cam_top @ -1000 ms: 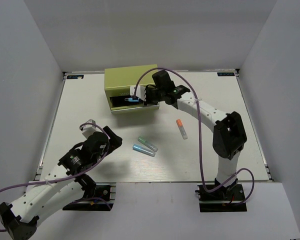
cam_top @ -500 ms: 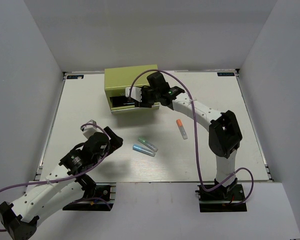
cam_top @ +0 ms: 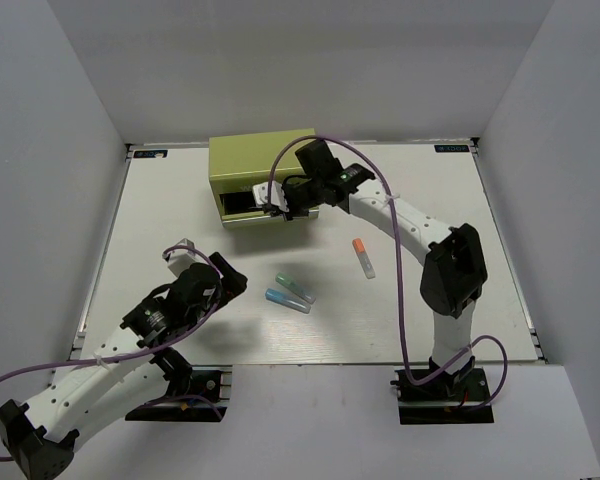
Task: Sort the stationery into containers
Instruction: Close the drawer in the storage box.
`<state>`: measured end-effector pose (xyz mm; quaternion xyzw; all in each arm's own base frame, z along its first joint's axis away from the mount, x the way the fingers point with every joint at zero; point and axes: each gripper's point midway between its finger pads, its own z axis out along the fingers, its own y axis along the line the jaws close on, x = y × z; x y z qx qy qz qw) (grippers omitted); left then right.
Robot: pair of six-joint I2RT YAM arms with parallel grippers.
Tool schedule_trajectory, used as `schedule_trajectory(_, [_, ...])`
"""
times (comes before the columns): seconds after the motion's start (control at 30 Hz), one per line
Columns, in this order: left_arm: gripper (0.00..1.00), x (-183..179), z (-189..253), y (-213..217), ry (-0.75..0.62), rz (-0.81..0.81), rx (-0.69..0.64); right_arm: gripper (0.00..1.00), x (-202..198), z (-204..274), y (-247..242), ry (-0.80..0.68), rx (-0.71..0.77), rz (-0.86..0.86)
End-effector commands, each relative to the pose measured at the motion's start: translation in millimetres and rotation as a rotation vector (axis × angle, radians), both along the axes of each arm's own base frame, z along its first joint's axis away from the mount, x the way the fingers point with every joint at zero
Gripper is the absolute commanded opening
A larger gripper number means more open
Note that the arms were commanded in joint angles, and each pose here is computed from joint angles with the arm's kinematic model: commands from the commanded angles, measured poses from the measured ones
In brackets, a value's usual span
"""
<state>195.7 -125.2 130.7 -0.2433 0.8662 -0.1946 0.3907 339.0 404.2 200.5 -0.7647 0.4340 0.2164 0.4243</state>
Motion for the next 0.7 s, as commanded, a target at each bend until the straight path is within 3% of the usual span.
schedule_trajectory(0.0, [0.99,2.1,3.0,-1.0,-0.011,0.007,-0.015,0.00,-36.2,-7.3,-1.7,0.094,-0.049,0.173])
schedule_trajectory(0.2, [0.99,1.8,7.2,-0.7,-0.026,0.007,-0.028,0.00,-6.9,-32.6,10.1,0.046,-0.130,0.068])
schedule_trajectory(0.43, [0.99,2.2,8.3,-3.3,-0.035,0.000,-0.045,0.00,-1.1,-53.9,21.1,0.052,-0.181,0.034])
schedule_trajectory(0.67, [0.99,4.1,9.7,-7.1,-0.039,-0.007,-0.056,0.00,53.2,-43.7,30.3,-0.066,-0.105,-0.280])
